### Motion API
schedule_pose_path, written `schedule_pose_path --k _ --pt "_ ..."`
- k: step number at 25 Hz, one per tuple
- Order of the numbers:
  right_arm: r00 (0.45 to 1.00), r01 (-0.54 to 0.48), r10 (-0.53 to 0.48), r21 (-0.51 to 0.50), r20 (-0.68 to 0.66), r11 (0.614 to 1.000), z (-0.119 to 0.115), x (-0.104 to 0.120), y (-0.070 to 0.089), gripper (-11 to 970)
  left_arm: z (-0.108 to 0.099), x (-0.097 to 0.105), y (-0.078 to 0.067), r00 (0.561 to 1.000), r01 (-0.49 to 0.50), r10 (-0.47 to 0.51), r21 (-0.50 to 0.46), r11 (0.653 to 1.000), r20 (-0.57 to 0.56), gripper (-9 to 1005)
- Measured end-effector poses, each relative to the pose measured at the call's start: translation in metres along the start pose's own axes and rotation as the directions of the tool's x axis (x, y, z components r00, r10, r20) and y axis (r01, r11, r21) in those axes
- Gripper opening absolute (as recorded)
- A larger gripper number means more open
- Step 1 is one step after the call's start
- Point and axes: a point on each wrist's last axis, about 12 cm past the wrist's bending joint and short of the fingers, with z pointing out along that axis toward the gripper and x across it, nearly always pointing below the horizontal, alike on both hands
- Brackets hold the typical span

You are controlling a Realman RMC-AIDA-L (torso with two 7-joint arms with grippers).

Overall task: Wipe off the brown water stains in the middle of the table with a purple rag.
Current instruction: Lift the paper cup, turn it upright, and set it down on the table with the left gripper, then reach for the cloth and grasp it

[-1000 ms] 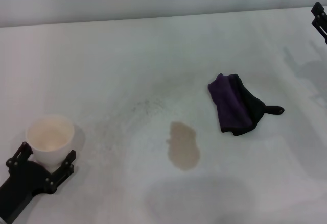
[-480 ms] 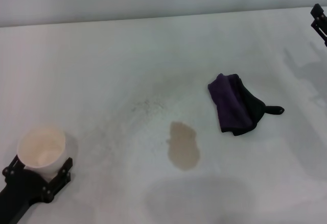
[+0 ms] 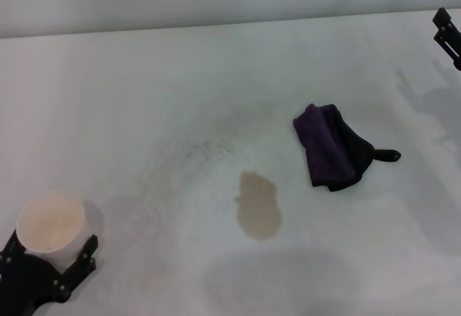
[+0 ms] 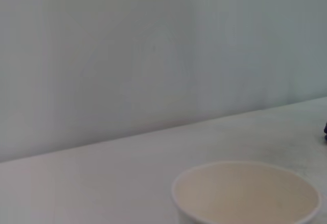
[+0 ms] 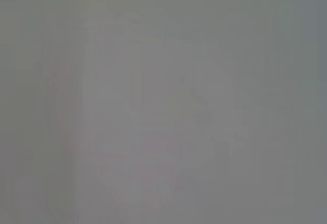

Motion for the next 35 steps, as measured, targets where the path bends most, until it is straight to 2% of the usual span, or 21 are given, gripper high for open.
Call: schedule_pose_path --k 13,23,30,35 --pt "1.0 0.011 -0.011 0.003 0.0 1.0 -0.003 -0.001 -0.003 829 -0.011 0.007 -0.009 0.999 0.032 -0.033 -0.011 0.999 -0.027 876" --pt "0.999 0.033 -0.033 0.001 0.003 0.999 -0.001 -0.003 -0.006 830 -0.036 0.008 -0.023 1.0 0.022 -0.021 -0.043 0.999 0.012 877" --pt "0.999 0.031 -0.031 0.019 0.009 0.999 -0.001 -0.004 -0.009 829 -0.062 0.014 -0.029 0.999 0.036 -0.037 -0.147 0.988 -0.003 877" --pt "1.0 -0.005 0.006 0.037 -0.017 0.999 -0.005 -0.001 -0.013 829 -0.072 0.017 -0.026 0.999 0.047 -0.052 -0.231 0.972 -0.015 876"
